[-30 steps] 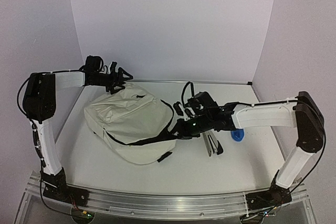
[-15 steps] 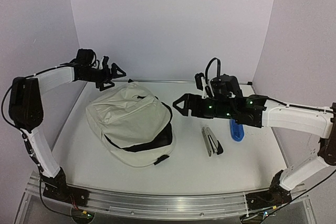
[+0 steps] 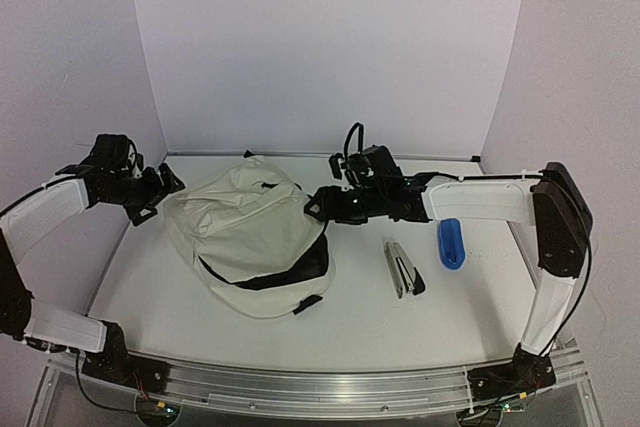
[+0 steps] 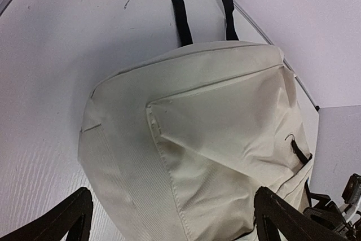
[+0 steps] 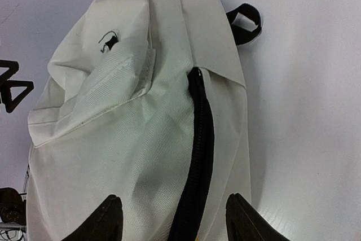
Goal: Pack the student bag
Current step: Adjust the student bag at the center of the board.
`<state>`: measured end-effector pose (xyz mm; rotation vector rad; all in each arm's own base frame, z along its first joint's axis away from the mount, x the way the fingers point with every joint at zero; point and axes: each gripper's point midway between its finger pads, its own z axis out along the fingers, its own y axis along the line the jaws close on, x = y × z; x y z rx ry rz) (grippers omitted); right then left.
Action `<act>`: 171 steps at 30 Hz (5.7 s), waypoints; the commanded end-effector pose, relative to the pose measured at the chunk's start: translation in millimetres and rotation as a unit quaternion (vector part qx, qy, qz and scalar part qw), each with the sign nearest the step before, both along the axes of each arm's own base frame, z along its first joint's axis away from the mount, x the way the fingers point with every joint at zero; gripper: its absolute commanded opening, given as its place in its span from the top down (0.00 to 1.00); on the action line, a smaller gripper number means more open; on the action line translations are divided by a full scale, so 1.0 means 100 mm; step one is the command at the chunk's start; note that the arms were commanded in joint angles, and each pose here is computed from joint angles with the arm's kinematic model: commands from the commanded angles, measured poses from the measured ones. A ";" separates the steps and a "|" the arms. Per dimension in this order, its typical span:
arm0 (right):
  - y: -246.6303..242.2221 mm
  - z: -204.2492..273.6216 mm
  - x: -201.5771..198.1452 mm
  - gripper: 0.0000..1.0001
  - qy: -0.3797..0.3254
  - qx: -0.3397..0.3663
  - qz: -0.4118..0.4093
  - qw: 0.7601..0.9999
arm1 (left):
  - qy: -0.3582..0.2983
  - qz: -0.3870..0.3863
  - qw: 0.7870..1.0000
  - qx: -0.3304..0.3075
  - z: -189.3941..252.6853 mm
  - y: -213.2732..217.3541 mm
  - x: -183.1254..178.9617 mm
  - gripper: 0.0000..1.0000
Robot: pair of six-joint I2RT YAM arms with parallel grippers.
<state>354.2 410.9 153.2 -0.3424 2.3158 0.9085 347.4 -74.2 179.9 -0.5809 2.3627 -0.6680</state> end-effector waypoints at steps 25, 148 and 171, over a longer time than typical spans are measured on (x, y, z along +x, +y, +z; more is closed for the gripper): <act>0.34 0.41 -0.81 0.64 0.008 0.099 0.070 0.993 | -0.105 -0.165 0.980 -0.020 0.09 -0.67 1.13 0.10; 0.49 0.98 -0.15 1.00 0.049 0.263 0.010 0.964 | -0.266 -0.364 0.866 0.215 0.78 -2.22 -0.57 0.00; 0.39 1.13 0.00 1.00 0.040 0.288 -0.048 0.956 | -0.203 -0.258 0.842 0.427 0.25 -2.32 -0.53 0.80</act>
